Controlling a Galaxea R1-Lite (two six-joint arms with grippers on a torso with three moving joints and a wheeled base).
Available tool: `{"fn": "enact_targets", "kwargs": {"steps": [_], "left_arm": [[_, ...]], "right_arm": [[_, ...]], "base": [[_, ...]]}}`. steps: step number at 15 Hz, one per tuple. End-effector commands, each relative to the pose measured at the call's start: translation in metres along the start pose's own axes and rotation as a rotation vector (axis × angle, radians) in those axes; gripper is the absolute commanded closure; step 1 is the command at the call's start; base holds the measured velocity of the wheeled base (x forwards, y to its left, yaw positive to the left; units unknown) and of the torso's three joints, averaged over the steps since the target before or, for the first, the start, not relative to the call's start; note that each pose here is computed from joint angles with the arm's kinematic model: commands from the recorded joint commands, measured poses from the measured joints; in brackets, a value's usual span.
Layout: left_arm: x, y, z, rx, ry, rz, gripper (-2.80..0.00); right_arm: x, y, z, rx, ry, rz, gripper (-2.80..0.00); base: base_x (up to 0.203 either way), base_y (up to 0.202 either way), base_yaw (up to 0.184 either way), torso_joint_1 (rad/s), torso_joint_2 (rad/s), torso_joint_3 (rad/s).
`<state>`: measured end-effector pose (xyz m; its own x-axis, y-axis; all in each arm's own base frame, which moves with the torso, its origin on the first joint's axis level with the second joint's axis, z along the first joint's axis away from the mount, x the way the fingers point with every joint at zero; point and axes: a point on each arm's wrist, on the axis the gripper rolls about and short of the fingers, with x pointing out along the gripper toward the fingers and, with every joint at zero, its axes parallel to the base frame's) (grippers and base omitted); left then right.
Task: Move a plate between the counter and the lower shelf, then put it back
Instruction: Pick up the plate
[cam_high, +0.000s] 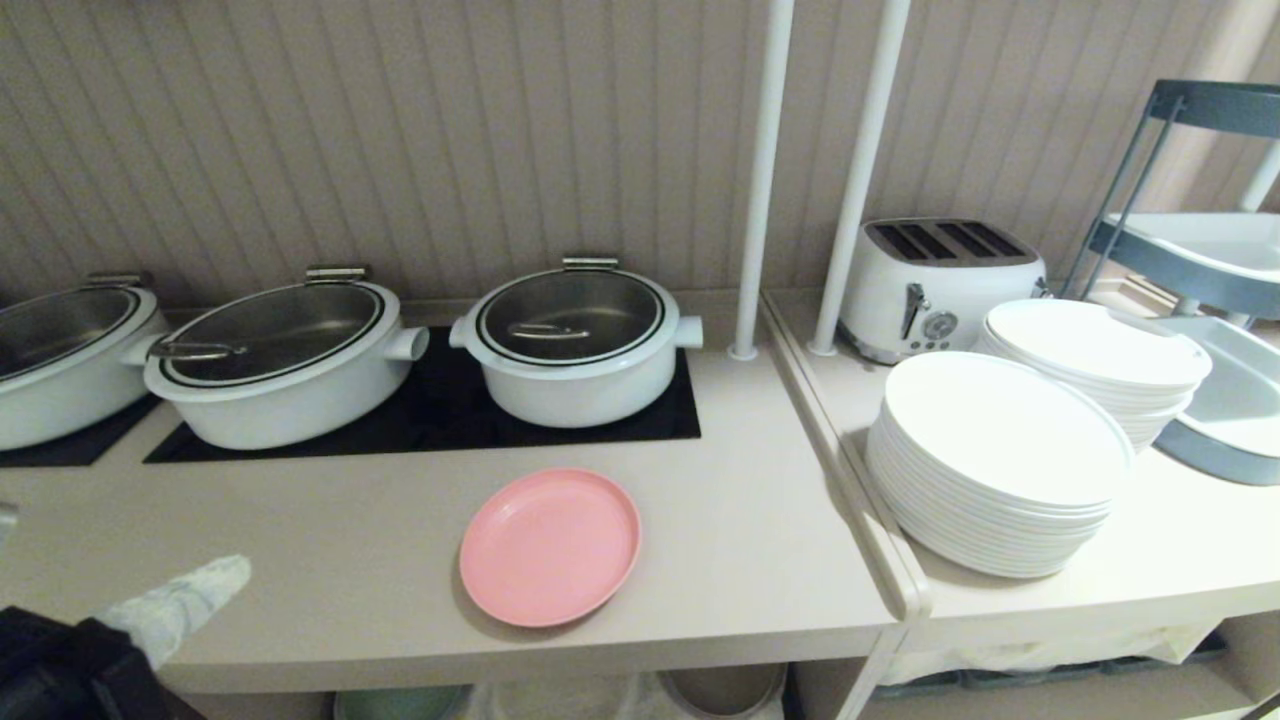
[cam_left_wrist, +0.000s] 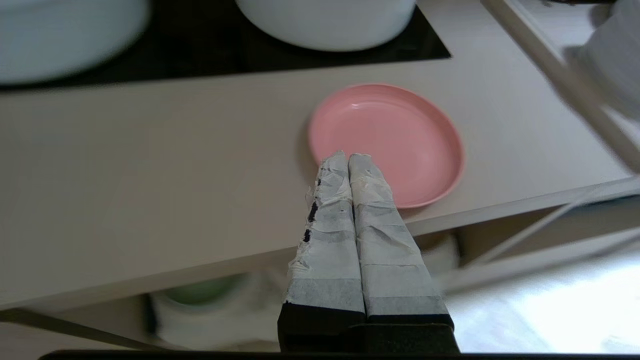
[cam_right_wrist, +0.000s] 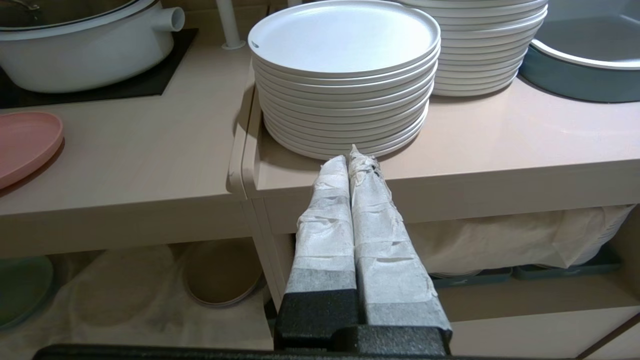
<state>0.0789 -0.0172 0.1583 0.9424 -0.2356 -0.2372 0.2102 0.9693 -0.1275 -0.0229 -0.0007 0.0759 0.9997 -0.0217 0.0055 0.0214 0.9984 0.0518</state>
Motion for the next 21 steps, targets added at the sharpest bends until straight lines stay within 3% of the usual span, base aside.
{"fn": "enact_targets", "kwargs": {"steps": [1, 8, 11, 13, 21], "left_arm": [[-0.030, 0.004, -0.020, 0.062, -0.118, 0.035, 0.00], [-0.070, 0.000, -0.058, 0.210, -0.342, 0.001, 0.00], [-0.084, -0.002, -0.073, 0.219, -0.344, 0.020, 0.00], [-0.091, -0.003, -0.087, 0.240, -0.302, 0.035, 0.00], [-0.088, -0.001, -0.092, 0.242, -0.278, 0.073, 0.00]], "right_arm": [[0.000, 0.000, 0.000, 0.000, 0.001, 0.000, 0.00], [0.000, 0.000, 0.000, 0.000, 0.001, 0.000, 0.00], [0.000, 0.000, 0.000, 0.000, 0.001, 0.000, 0.00], [0.000, 0.000, 0.000, 0.000, 0.001, 0.000, 0.00], [0.000, 0.000, 0.000, -0.001, 0.001, 0.000, 0.00]], "base": [[0.000, 0.000, 0.000, 0.000, 0.00, 0.000], [0.000, 0.000, 0.000, 0.000, 0.00, 0.000], [0.000, 0.000, 0.000, 0.000, 0.00, 0.000], [0.000, 0.000, 0.000, 0.000, 0.00, 0.000], [0.000, 0.000, 0.000, 0.000, 0.00, 0.000]]}}
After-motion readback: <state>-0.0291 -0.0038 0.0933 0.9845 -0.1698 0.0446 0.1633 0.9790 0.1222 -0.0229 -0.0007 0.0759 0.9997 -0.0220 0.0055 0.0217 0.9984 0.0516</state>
